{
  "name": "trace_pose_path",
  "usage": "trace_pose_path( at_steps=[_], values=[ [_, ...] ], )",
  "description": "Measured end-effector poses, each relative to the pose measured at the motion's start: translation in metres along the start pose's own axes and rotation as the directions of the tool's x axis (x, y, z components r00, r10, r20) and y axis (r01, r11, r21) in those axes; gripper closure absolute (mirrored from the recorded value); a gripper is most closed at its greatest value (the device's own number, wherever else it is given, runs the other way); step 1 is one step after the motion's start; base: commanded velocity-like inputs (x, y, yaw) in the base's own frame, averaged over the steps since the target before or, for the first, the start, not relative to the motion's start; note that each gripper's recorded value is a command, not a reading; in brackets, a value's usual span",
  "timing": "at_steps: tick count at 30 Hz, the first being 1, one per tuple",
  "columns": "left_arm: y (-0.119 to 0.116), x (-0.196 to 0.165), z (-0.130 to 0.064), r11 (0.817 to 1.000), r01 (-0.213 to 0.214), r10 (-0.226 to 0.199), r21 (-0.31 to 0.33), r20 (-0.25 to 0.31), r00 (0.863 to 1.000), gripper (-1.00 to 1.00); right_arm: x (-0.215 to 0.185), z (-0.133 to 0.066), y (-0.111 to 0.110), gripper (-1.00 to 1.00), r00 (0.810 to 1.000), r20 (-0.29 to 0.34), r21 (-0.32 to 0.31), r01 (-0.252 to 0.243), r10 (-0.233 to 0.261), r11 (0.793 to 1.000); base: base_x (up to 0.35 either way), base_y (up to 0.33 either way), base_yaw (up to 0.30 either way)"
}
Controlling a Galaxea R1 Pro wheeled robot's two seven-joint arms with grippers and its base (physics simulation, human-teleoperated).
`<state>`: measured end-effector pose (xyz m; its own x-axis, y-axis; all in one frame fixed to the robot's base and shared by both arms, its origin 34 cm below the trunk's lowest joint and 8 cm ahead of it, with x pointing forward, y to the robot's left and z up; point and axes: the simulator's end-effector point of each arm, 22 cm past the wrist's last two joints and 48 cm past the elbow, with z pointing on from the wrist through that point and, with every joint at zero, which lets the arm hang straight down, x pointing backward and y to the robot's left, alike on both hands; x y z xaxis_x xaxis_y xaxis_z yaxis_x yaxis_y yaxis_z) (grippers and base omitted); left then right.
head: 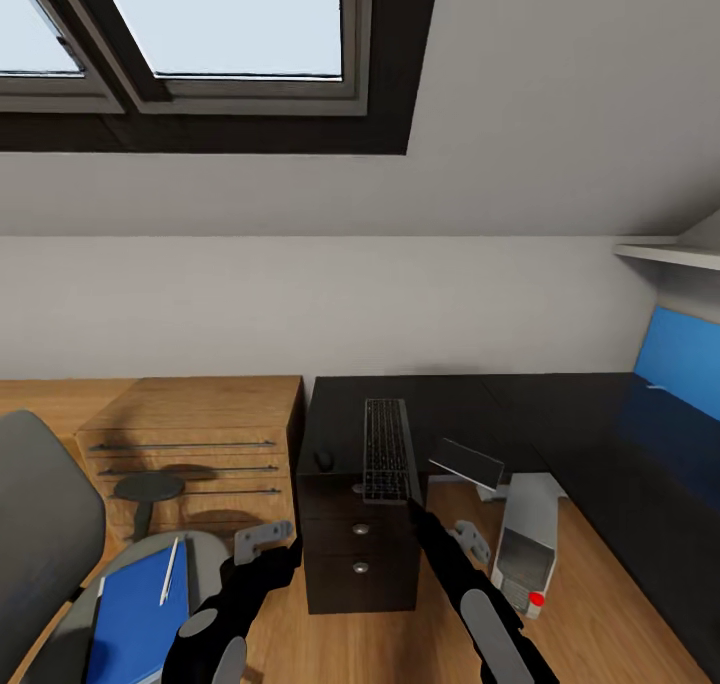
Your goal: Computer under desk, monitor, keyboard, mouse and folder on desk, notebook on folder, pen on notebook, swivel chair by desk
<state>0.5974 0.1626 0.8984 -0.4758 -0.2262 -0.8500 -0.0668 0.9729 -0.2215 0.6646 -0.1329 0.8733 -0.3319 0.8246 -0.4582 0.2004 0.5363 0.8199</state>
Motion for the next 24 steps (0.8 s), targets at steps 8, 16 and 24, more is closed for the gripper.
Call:
trace_pose_path(
  at_steps=[8,16,24],
  values=[
    [-0.001,-0.007,0.000,1.000,0.008,-0.008,0.006,0.029,1.000,-1.00,-0.017,0.001,-0.037,-1.00,0.999,0.009,0.038,0.039,-0.039,0.999,0.004,0.001,0.000],
    [0.002,0.011,0.009,1.000,0.005,-0.005,0.003,0.008,1.000,-1.00,0.005,0.005,-0.040,-1.00,0.996,-0.028,0.021,0.088,-0.087,0.996,0.000,0.000,0.000],
    [0.009,0.024,0.016,1.000,0.008,-0.008,-0.008,0.001,1.000,-1.00,0.028,0.009,-0.049,-1.00,0.990,-0.065,0.011,0.124,-0.123,0.992,0.000,0.000,0.000]
  ],
)
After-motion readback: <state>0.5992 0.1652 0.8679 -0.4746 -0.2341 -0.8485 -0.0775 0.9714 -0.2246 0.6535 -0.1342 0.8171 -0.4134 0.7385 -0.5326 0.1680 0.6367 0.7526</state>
